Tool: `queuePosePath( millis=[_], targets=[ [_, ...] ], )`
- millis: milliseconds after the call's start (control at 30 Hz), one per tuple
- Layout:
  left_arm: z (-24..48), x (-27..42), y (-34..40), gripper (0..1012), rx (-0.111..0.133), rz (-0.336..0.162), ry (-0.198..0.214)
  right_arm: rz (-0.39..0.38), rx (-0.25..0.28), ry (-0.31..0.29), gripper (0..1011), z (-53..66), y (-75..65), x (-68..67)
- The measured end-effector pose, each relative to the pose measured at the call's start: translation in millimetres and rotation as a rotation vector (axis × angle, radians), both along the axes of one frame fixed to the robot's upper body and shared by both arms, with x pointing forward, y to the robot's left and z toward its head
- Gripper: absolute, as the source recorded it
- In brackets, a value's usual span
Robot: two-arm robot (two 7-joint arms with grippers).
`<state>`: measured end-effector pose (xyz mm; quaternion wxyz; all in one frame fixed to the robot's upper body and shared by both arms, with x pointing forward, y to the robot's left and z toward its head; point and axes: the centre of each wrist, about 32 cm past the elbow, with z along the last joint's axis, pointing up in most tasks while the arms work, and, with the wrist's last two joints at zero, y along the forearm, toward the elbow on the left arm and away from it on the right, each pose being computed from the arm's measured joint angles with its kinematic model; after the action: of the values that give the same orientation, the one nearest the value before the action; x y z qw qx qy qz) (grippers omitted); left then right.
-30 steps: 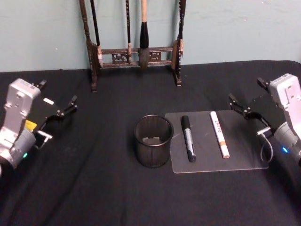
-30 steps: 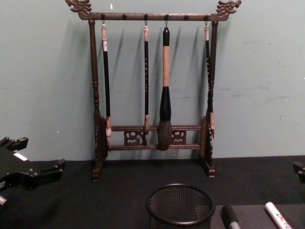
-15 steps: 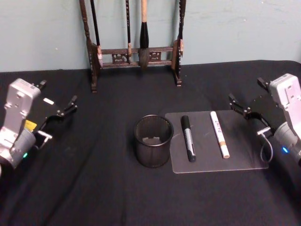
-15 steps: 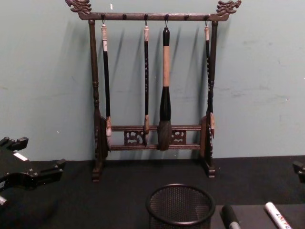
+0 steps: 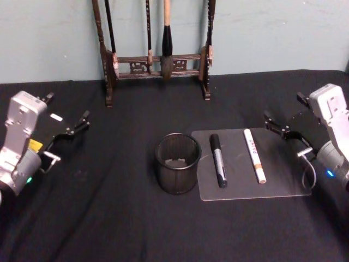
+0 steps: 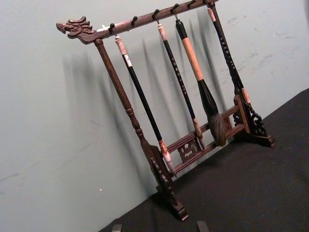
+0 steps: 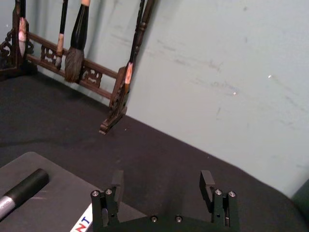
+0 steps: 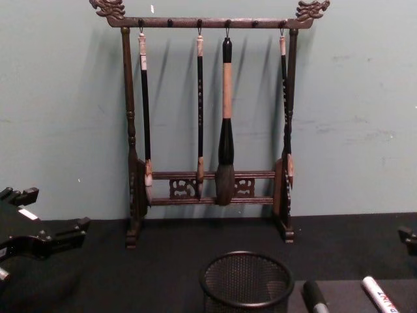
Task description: Pick up the water-based marker from the table and place it into the pen holder.
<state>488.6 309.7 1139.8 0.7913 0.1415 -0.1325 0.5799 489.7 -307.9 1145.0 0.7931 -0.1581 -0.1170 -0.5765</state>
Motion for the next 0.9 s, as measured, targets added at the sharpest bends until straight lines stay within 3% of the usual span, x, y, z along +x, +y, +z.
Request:
queuePosePath(
  millis=[167,533,900],
  targets=[
    [0.0,0.0,0.0,1001,0.0,0.0,0.0,-0.002,0.016,0.062,1002,11.0,2.1,1.2],
    [0.0,0.0,0.0,1001,0.0,0.0,0.0,-0.032,0.073,0.268,1002,40.9,16.6,6.9],
    [0.0,0.0,0.0,1001,0.0,0.0,0.0,-0.046,0.084,0.395,1002,45.4,40.0,10.2]
  ],
)
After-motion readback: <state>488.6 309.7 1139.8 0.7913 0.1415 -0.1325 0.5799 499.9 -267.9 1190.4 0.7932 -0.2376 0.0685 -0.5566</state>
